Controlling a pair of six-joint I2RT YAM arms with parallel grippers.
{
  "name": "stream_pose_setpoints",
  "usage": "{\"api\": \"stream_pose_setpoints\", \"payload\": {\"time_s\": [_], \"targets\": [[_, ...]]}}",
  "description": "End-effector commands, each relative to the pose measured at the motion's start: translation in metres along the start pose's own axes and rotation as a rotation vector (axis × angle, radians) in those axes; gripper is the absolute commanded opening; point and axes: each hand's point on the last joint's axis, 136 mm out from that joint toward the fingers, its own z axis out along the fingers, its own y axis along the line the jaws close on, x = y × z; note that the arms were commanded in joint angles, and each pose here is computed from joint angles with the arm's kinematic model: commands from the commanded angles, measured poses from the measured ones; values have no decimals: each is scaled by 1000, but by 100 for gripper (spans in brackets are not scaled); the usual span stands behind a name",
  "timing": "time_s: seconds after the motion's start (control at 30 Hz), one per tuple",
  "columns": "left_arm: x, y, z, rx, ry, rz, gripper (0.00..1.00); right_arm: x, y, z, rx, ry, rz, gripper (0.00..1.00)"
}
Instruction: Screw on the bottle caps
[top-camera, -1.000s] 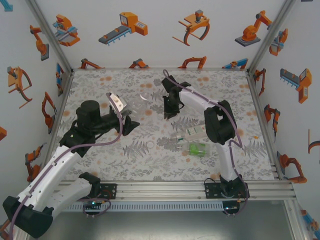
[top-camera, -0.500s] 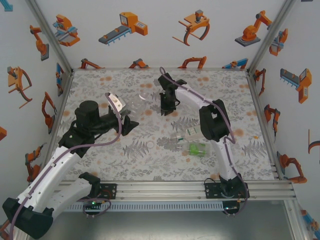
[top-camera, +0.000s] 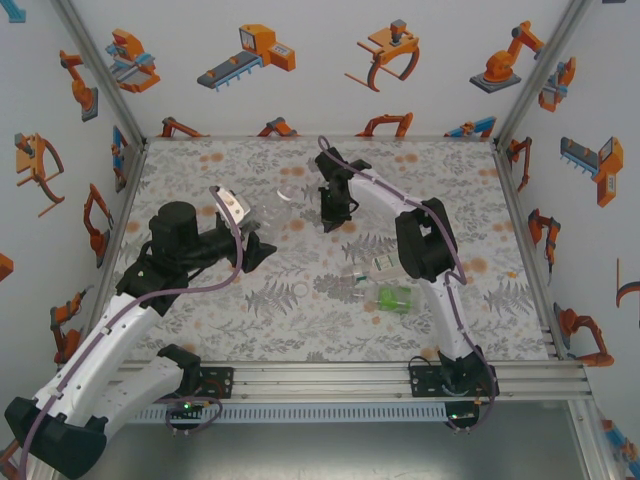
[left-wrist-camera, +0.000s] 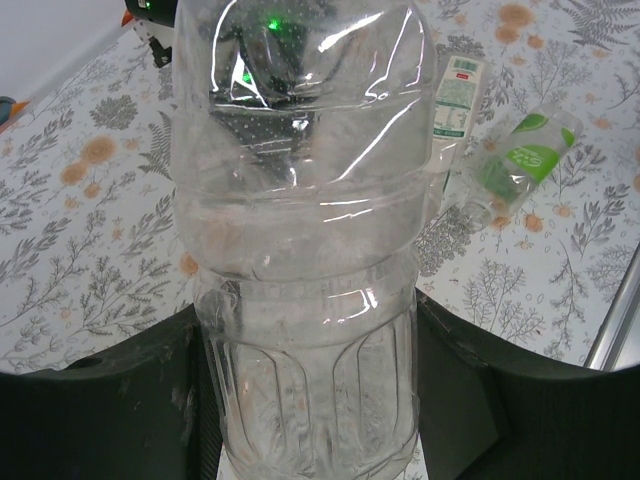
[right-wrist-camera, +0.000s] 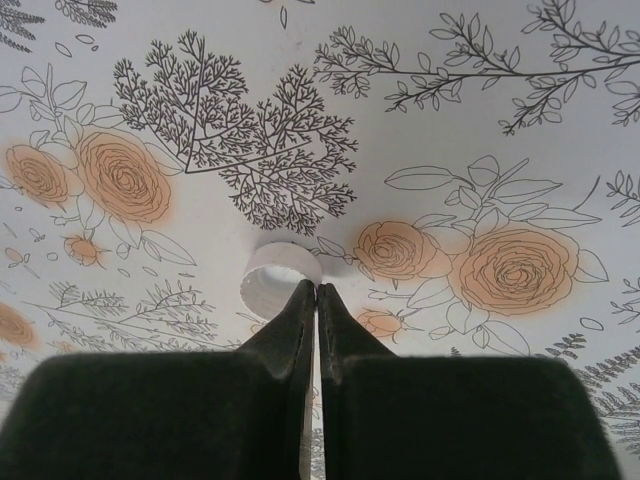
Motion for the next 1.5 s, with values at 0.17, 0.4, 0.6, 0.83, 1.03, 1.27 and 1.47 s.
{"api": "stream_pose_setpoints", "payload": {"time_s": [0.17, 0.4, 0.6, 0.83, 1.03, 1.27, 1.47], "targets": [[-12, -1, -8, -3, -31, 10, 0, 15, -10, -13, -6, 37, 26, 2], [-11, -1, -7, 2, -32, 6, 0, 43, -49, -25, 102, 68, 24, 4], [-12, -1, -6, 4, -36, 1, 0, 39, -47, -32, 89, 46, 22, 14], [-13, -1, -6, 4, -39, -1, 0, 34, -42, -39, 73, 29, 23, 19], [-12, -1, -5, 6, -38, -2, 0, 32, -43, -43, 74, 17, 25, 20], [-11, -1, -4, 8, -38, -3, 0, 32, -47, -44, 79, 18, 34, 17], [-11, -1, -4, 8, -41, -6, 0, 36, -50, -34, 84, 46, 36, 8]]}}
